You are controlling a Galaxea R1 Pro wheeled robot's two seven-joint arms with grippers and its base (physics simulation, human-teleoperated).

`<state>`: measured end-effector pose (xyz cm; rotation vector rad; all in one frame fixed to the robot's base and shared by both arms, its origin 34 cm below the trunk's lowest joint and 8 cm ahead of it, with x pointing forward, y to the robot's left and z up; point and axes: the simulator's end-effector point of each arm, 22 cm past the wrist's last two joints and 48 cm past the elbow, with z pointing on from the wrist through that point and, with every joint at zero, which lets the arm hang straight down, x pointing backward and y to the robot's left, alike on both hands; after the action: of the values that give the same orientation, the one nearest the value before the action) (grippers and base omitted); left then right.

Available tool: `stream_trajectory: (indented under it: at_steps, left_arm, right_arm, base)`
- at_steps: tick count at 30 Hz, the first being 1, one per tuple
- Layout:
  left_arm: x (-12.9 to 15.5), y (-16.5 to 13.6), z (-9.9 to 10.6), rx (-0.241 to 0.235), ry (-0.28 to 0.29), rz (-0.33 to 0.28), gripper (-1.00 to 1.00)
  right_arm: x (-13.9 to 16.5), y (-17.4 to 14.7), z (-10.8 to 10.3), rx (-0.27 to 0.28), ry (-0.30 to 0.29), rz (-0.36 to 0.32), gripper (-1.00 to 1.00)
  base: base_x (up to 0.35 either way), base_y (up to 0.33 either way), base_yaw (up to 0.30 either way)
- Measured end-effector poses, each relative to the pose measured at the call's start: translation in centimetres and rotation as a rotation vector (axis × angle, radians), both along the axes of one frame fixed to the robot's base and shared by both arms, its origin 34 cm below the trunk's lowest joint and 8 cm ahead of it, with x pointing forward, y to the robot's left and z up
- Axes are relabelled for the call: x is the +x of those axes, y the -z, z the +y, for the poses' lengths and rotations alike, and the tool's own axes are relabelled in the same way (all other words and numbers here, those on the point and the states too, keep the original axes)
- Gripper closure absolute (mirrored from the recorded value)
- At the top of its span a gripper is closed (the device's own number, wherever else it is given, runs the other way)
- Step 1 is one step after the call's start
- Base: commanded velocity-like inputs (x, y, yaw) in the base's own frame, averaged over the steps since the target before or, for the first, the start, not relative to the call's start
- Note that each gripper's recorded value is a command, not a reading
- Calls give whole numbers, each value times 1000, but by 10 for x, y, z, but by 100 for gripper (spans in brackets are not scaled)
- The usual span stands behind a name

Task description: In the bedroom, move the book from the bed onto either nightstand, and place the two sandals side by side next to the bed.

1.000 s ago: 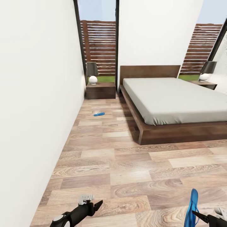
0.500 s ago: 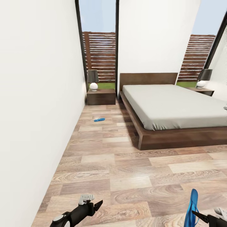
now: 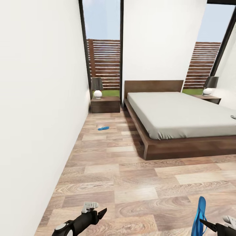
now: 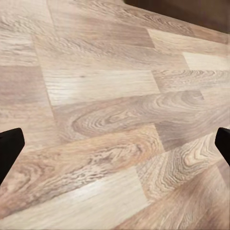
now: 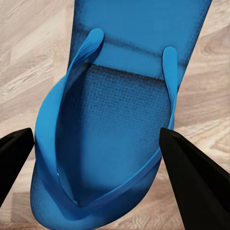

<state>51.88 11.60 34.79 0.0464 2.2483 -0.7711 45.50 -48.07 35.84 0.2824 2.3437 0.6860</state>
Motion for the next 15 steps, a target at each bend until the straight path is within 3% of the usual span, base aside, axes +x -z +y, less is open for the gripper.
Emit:
stream_trajectory:
  at_steps: [15]
  left_arm:
    - [8, -33, 0, 0, 2, 0, -100]
  right_arm:
    - [9, -33, 0, 0, 0, 1, 100]
  base:
    - [0, 0, 0]
